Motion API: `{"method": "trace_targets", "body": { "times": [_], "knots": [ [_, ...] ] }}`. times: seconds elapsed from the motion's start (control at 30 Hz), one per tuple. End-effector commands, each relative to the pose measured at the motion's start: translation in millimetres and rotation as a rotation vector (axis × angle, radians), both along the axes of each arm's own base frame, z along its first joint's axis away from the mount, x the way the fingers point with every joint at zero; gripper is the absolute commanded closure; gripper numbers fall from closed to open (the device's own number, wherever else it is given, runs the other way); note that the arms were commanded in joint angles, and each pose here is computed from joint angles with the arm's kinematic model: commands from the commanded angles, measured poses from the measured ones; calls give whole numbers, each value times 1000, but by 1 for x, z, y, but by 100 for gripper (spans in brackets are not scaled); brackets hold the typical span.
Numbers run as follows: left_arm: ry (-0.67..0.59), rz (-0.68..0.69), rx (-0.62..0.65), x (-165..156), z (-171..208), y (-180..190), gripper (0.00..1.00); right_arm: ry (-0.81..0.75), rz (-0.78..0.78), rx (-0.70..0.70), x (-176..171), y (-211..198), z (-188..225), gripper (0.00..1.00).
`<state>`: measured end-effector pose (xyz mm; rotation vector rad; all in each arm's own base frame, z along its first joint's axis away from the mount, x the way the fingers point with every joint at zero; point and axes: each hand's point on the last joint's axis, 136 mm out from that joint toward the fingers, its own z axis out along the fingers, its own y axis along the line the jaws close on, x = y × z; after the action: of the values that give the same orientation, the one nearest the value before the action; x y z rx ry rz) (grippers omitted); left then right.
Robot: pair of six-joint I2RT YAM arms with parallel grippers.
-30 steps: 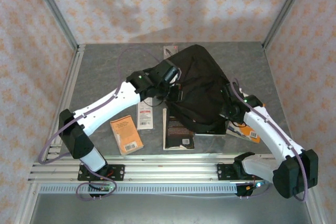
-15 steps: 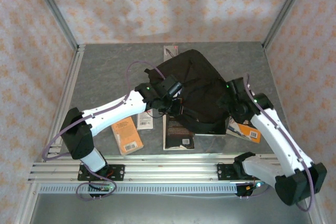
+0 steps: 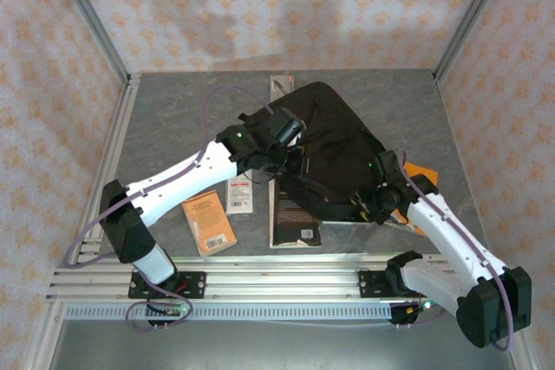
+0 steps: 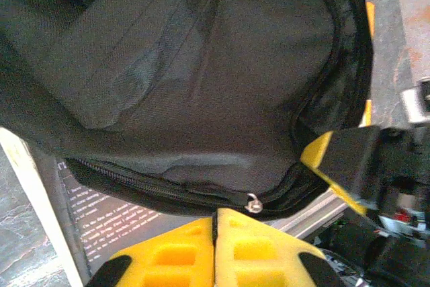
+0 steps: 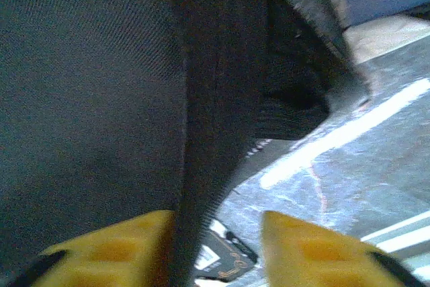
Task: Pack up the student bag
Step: Unzip the student bag at the top-right of the table.
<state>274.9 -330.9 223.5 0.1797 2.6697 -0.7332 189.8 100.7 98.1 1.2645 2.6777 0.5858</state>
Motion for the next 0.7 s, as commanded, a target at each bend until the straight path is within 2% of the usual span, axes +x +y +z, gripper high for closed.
{"method": "trace_targets", "body": {
  "times": [0.0, 0.07, 0.1, 0.23, 0.3, 0.53, 0.67],
  "knots": [
    [63, 2, 9, 0, -4, -4, 88, -129, 33, 75, 21, 14, 10, 88],
    [107, -20, -17, -3, -9, -15, 84, -208, 62, 51, 25, 10, 17, 100],
    [119, -28, -25, -4, -10, -19, 81, -244, 65, 40, 25, 7, 20, 100],
    [167, -64, -41, -7, -14, -35, 58, -450, 42, 67, 31, 2, 38, 100],
    [191, -84, -47, -8, -17, -44, 52, -538, 16, 79, 31, -3, 43, 100],
    [244, -151, -22, -17, -33, -62, 52, -844, -30, 104, 27, -17, 68, 100],
    [263, -172, -30, -27, -38, -62, 55, -926, 7, 126, 24, -13, 77, 100]
  ]
}}
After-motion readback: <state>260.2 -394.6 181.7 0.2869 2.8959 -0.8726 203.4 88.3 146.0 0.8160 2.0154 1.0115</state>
